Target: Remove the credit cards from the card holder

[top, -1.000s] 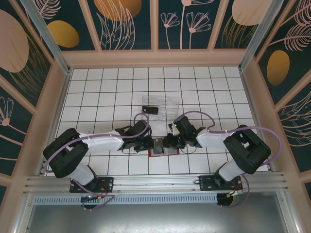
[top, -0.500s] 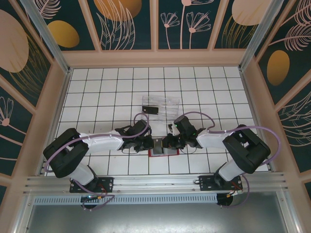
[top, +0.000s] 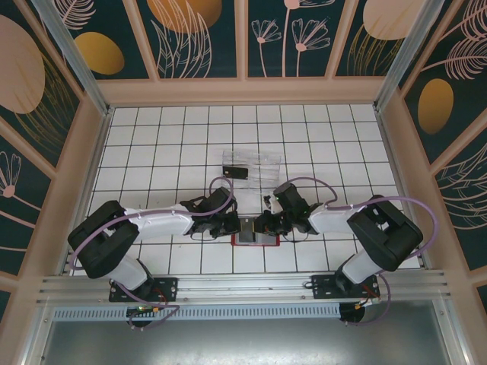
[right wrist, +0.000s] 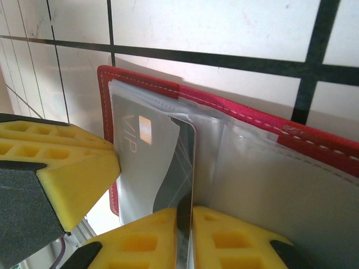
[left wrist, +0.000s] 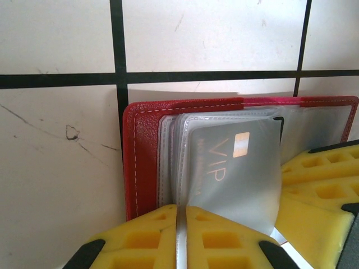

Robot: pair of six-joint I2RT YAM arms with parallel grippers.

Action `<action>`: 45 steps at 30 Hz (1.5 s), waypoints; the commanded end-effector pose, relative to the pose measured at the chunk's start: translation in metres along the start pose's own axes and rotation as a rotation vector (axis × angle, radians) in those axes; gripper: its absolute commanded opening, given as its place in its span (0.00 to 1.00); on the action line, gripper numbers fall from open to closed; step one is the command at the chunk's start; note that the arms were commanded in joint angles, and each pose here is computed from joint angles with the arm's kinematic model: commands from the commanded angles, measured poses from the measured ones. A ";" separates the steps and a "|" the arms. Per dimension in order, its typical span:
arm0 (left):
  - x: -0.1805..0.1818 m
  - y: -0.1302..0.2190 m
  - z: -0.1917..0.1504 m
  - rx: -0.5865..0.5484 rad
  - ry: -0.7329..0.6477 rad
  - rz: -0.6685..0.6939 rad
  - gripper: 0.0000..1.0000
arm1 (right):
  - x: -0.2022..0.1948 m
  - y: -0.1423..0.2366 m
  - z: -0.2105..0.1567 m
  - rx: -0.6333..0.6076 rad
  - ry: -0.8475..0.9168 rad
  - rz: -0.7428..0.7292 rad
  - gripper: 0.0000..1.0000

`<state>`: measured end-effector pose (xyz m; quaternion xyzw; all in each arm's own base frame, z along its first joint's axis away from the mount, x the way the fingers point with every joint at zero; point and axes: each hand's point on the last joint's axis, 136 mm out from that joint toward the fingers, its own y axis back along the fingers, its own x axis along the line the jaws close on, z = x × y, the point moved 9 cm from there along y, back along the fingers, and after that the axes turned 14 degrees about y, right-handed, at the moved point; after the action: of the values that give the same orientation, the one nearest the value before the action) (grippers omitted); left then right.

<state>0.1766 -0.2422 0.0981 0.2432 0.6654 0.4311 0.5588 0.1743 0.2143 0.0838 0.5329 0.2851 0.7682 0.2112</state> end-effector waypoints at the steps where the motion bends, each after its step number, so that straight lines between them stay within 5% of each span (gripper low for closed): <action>1: 0.012 -0.010 -0.005 0.042 0.013 0.048 0.11 | 0.015 0.002 0.003 -0.017 0.043 0.105 0.13; 30: 0.005 -0.012 -0.006 0.057 0.002 0.019 0.11 | 0.024 -0.002 0.013 -0.040 0.070 0.268 0.14; 45: 0.013 -0.005 -0.005 0.012 -0.017 0.087 0.12 | 0.007 0.014 0.001 -0.038 0.037 0.085 0.03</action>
<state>0.1777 -0.2412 0.0985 0.2451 0.6616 0.4355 0.5590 0.1720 0.2087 0.0897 0.5465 0.2510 0.7766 0.1875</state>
